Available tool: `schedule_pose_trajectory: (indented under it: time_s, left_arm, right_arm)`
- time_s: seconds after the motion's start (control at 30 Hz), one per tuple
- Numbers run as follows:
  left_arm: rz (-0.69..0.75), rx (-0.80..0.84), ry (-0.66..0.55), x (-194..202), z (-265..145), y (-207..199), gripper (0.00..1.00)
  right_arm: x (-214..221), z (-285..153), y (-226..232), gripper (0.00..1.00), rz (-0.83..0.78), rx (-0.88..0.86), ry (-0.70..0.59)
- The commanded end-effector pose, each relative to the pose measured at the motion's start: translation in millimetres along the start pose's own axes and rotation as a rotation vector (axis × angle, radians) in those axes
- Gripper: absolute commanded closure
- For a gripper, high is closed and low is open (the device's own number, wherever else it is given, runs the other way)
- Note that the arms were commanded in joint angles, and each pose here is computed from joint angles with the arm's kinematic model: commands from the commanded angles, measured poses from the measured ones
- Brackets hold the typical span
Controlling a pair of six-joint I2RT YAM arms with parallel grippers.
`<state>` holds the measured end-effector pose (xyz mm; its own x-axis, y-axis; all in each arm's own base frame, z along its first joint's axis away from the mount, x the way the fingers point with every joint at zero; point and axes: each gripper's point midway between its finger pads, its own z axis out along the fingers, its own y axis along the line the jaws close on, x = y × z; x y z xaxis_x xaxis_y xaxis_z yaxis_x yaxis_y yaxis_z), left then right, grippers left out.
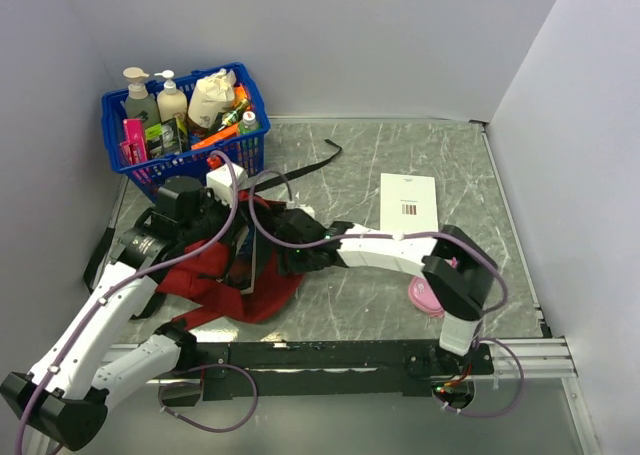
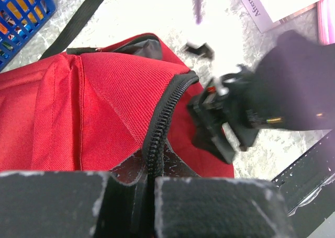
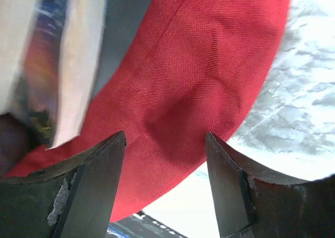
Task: Pack the student bag
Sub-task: Place the book in the student bag.
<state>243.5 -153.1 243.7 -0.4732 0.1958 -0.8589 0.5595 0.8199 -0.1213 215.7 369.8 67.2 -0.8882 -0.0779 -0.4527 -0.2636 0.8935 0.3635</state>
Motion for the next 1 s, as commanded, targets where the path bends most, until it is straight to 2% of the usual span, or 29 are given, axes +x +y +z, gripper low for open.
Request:
schedule_pose_trajectory:
  time_s: [0.0, 0.1, 0.13, 0.2, 0.23, 0.33, 0.37, 0.4, 0.43, 0.47, 0.5, 0.53, 0.57, 0.6, 0.7, 0.83, 0.97]
  left_arm:
    - [0.008, 0.050, -0.137, -33, -8, -10, 0.99]
    - [0.015, 0.049, -0.118, -25, -9, -10, 0.99]
    - [0.012, 0.051, -0.094, -18, -8, -10, 0.99]
    - [0.028, 0.060, -0.054, -3, -4, -12, 0.99]
    - [0.040, 0.055, -0.027, 5, -3, -12, 0.99]
    - [0.116, 0.064, 0.013, 18, 3, -16, 0.99]
    - [0.124, 0.080, 0.028, 24, 6, -20, 0.99]
    - [0.124, 0.088, 0.033, 27, 8, -21, 0.99]
    - [0.125, 0.098, 0.037, 29, 10, -24, 0.99]
    - [0.128, 0.109, 0.042, 32, 13, -28, 0.99]
    - [0.124, 0.111, 0.047, 34, 16, -29, 0.99]
    - [0.120, 0.114, 0.048, 36, 17, -29, 0.99]
    - [0.120, 0.117, 0.039, 34, 18, -30, 0.99]
    - [0.121, 0.118, 0.034, 33, 17, -31, 0.99]
    - [0.130, 0.111, 0.023, 31, 15, -29, 0.99]
    - [0.146, 0.104, -0.008, 23, 13, -29, 0.99]
    - [0.147, 0.106, -0.031, 17, 10, -30, 0.99]
  right_arm:
    - [15, 22, -9, 0.35, -0.080, 0.067, 0.094]
    - [6, 23, -21, 0.54, -0.048, 0.074, 0.064]
    - [18, 23, -38, 0.71, -0.028, 0.093, 0.081]
    - [7, 10, -40, 0.91, 0.030, 0.048, 0.028]
    - [15, 8, -58, 1.00, 0.052, 0.075, 0.036]
    - [11, -14, -71, 1.00, 0.075, 0.055, -0.040]
    - [-2, -33, -67, 1.00, 0.080, 0.018, -0.108]
    - [-5, -40, -75, 0.95, 0.080, 0.025, -0.139]
    - [-17, -48, -83, 0.84, 0.090, 0.052, -0.194]
    - [-38, -60, -98, 0.77, 0.134, 0.070, -0.248]
    - [-49, -64, -108, 0.68, 0.160, 0.073, -0.259]
    - [-58, -70, -115, 0.53, 0.185, 0.074, -0.250]
    - [-79, -77, -147, 0.51, 0.251, 0.125, -0.284]
    - [-93, -85, -157, 0.50, 0.265, 0.133, -0.313]
    - [-124, -112, -225, 0.38, 0.372, 0.255, -0.395]
    - [-135, -141, -305, 0.32, 0.522, 0.403, -0.452]
    - [-127, -144, -359, 0.34, 0.594, 0.540, -0.423]
